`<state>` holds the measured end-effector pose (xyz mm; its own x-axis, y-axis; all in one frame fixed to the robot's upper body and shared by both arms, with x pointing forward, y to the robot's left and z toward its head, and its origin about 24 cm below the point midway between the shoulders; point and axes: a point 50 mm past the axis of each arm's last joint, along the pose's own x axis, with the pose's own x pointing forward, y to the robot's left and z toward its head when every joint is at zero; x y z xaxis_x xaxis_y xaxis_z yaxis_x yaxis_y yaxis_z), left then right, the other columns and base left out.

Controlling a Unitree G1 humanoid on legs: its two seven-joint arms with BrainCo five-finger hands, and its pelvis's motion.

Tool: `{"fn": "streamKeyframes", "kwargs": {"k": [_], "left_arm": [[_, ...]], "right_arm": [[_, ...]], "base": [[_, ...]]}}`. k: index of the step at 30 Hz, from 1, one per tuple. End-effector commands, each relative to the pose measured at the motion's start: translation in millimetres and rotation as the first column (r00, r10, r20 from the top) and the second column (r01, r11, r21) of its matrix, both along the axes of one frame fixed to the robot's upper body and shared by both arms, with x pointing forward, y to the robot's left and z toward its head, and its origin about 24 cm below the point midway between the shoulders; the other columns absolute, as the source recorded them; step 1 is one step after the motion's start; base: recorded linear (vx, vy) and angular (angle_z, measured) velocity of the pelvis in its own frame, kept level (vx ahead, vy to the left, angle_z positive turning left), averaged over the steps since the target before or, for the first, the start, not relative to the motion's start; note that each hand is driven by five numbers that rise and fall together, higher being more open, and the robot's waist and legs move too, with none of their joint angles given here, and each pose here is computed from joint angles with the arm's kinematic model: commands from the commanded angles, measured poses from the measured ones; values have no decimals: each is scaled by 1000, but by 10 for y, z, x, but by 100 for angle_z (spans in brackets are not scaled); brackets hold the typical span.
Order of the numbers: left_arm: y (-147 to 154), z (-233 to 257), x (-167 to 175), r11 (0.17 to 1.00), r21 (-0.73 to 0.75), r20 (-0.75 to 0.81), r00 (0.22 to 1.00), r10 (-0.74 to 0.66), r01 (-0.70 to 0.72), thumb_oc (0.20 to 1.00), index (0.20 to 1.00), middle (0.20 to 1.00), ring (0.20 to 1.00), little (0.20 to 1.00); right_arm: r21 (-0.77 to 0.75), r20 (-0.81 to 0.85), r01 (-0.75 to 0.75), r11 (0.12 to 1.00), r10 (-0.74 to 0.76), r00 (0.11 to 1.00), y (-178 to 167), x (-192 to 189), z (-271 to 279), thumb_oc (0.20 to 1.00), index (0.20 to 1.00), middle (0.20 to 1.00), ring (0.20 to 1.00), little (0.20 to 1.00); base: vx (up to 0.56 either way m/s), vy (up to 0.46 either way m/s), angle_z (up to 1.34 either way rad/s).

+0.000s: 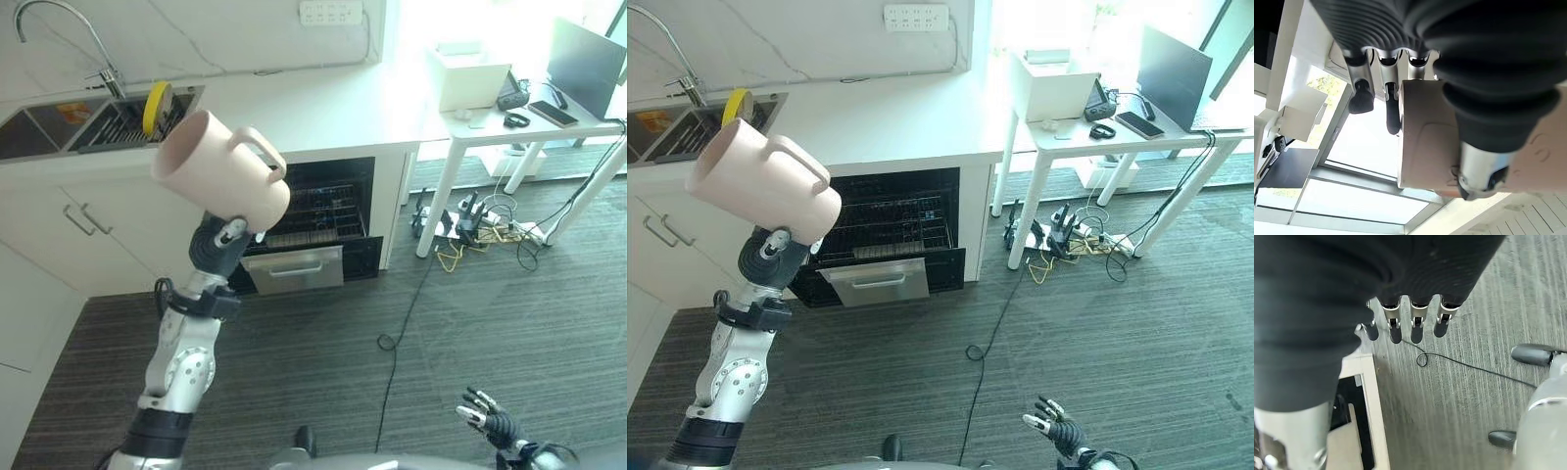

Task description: Place the dishes in the dishwasher.

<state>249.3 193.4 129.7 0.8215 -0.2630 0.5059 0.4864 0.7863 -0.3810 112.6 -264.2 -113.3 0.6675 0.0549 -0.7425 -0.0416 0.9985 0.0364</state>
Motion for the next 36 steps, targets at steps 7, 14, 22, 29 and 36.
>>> {"fn": "streamKeyframes", "kwargs": {"k": [7, 14, 22, 29, 36], "left_arm": [[106, 160, -22, 996, 83, 116, 992, -48, 38, 200, 200, 200, 200, 200], [41, 175, 32, 989, 149, 102, 995, -12, -4, 200, 200, 200, 200, 200], [209, 147, -69, 943, 283, 66, 985, 161, -173, 200, 200, 200, 200, 200], [175, 151, -126, 913, 332, 96, 971, 217, -237, 200, 200, 200, 200, 200], [166, 187, -129, 865, 422, 116, 962, 247, -272, 200, 200, 200, 200, 200]], "right_arm": [[-6, 197, 231, 973, -225, 954, -230, 270, 287, 1000, 1000, 1000, 1000, 1000], [23, 363, 124, 992, -124, 923, -6, 497, 655, 1000, 1000, 1000, 1000, 1000], [45, 573, 67, 997, -81, 815, 56, 867, 1215, 1000, 1000, 1000, 1000, 1000], [-39, 716, -32, 999, 50, 696, 179, 1201, 1855, 1000, 1000, 1000, 1000, 1000], [-21, 808, -153, 988, 108, 580, 429, 1115, 2097, 1000, 1000, 1000, 1000, 1000]], "base": [[414, 806, 50], [285, 206, 12], [95, -317, 45], [153, 91, -15], [110, -119, -37]]}}
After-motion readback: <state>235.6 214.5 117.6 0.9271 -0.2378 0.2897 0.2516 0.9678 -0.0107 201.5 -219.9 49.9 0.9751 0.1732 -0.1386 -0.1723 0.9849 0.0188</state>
